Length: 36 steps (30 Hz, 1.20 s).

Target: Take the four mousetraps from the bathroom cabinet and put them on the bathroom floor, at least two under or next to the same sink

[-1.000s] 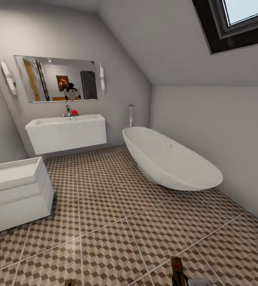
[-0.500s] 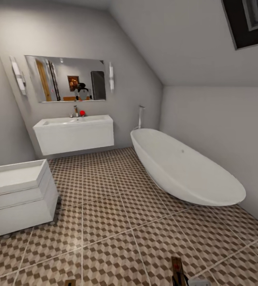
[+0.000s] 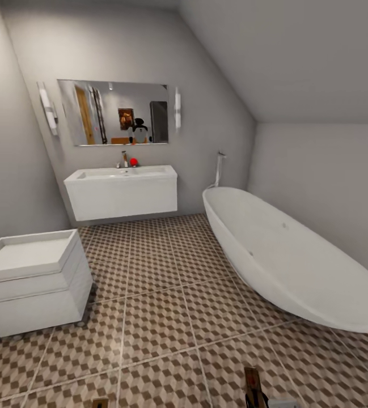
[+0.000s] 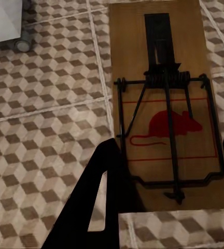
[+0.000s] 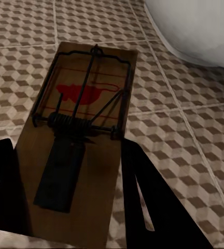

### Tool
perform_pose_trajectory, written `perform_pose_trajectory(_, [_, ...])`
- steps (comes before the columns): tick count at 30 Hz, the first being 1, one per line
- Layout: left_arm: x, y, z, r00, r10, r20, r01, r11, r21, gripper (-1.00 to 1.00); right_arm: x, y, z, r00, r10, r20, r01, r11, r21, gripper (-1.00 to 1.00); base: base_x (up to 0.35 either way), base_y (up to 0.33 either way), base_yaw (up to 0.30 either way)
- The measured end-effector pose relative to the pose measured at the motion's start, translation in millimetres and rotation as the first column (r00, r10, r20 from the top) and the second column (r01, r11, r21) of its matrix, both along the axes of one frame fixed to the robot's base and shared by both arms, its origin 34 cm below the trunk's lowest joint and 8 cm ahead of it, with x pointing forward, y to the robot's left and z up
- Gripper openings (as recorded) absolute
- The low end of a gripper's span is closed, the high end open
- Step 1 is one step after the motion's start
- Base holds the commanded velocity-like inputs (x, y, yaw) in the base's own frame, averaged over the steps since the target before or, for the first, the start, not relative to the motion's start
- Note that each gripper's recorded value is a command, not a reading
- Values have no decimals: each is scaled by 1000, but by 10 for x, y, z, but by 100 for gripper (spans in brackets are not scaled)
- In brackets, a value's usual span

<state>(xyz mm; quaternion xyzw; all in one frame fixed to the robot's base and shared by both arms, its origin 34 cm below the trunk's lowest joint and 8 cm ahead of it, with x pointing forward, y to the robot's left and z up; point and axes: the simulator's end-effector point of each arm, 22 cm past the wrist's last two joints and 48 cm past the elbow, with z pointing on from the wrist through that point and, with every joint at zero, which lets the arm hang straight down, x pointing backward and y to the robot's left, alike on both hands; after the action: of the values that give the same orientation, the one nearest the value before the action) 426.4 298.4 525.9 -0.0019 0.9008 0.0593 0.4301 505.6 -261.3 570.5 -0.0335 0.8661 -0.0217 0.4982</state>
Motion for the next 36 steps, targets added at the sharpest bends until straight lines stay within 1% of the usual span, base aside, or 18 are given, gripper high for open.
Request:
perform_pose_trajectory(18, [0, 0, 0, 1000, 0, 0, 0, 1000, 0, -100, 1, 0, 2, 1000, 0, 1, 0, 1000, 0, -100, 337, -111, 253])
perform_pose_trajectory(29, [1, -1, 1, 1000, 0, 0, 0, 1000, 0, -100, 0, -7, 2, 1000, 0, 1, 0, 1000, -1, -100, 337, -103, 31])
perform_pose_trajectory(36, [2, -1, 1, 1000, 0, 1, 0, 1000, 0, -100, 0, -2, 2, 1000, 0, 1, 0, 1000, 0, -100, 337, -16, 0])
